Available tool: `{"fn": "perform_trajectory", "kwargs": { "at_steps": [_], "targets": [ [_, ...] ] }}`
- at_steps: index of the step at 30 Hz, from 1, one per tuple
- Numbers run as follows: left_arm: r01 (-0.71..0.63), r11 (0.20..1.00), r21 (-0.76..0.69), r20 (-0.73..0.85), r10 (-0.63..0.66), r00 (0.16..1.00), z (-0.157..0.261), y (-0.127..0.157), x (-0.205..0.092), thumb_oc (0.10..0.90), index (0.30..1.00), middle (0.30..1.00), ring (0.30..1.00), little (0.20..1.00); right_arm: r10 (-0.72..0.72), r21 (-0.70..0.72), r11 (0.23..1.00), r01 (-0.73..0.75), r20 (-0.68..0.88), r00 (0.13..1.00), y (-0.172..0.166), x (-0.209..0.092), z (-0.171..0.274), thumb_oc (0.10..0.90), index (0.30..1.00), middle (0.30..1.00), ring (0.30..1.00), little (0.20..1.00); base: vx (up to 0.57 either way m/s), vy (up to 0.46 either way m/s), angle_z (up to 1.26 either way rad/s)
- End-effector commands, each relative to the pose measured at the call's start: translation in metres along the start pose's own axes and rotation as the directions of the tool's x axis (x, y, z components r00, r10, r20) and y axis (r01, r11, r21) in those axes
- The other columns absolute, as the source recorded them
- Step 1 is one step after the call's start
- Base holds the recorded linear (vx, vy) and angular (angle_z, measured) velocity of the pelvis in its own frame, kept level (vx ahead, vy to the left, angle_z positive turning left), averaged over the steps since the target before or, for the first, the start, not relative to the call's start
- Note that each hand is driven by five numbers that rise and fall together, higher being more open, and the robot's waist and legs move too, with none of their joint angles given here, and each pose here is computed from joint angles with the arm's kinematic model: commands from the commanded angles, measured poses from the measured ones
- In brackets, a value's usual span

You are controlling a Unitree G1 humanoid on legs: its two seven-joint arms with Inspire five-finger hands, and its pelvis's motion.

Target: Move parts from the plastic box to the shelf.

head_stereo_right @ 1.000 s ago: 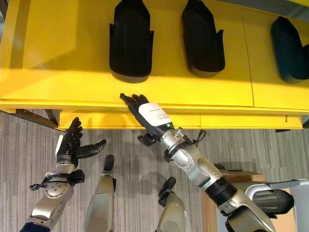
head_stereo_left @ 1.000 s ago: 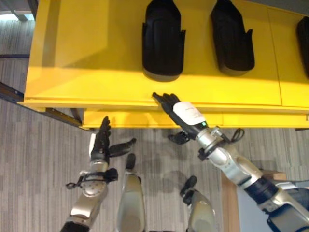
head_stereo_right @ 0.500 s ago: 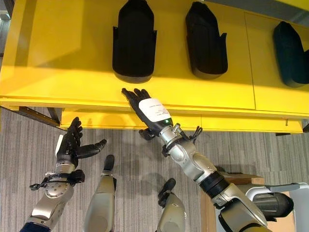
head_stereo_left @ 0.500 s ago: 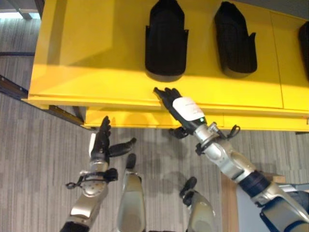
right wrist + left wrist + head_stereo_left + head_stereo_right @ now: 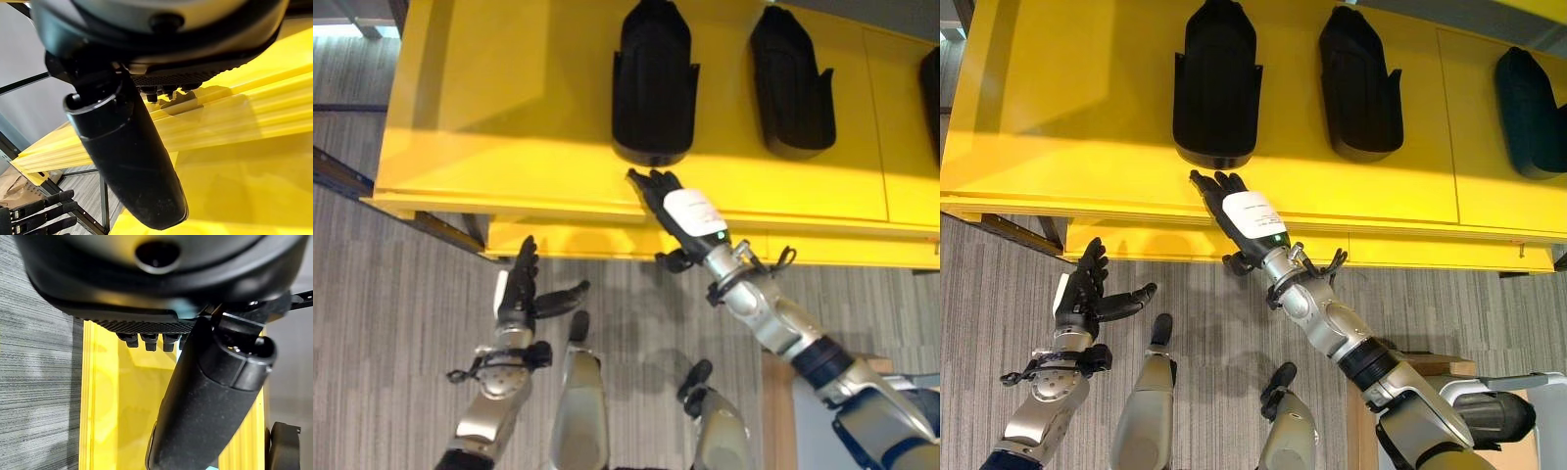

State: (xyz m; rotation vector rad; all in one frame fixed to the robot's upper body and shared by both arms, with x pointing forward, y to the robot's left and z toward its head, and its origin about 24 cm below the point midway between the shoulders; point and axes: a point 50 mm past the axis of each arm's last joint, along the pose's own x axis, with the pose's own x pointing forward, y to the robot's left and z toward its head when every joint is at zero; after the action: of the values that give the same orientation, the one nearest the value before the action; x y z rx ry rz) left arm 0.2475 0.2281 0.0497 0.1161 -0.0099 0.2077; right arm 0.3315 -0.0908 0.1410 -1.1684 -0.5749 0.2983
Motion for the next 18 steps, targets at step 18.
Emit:
{"fn": "perform_trajectory", "kwargs": {
  "at_steps": [18],
  "targets": [
    [0.02, 1.0, -0.024, 0.164, -0.015, 0.986, 0.026, -0.002, -0.001, 0.9, 1.0, 1.0, 1.0, 1.0, -0.08, -0.038, 0.996, 0.078, -0.078, 0.994, -0.013, 0.017, -0.014, 0.9, 1.0, 1.0, 1.0, 1.0, 0.0, 0.0, 0.0]
  ]
}}
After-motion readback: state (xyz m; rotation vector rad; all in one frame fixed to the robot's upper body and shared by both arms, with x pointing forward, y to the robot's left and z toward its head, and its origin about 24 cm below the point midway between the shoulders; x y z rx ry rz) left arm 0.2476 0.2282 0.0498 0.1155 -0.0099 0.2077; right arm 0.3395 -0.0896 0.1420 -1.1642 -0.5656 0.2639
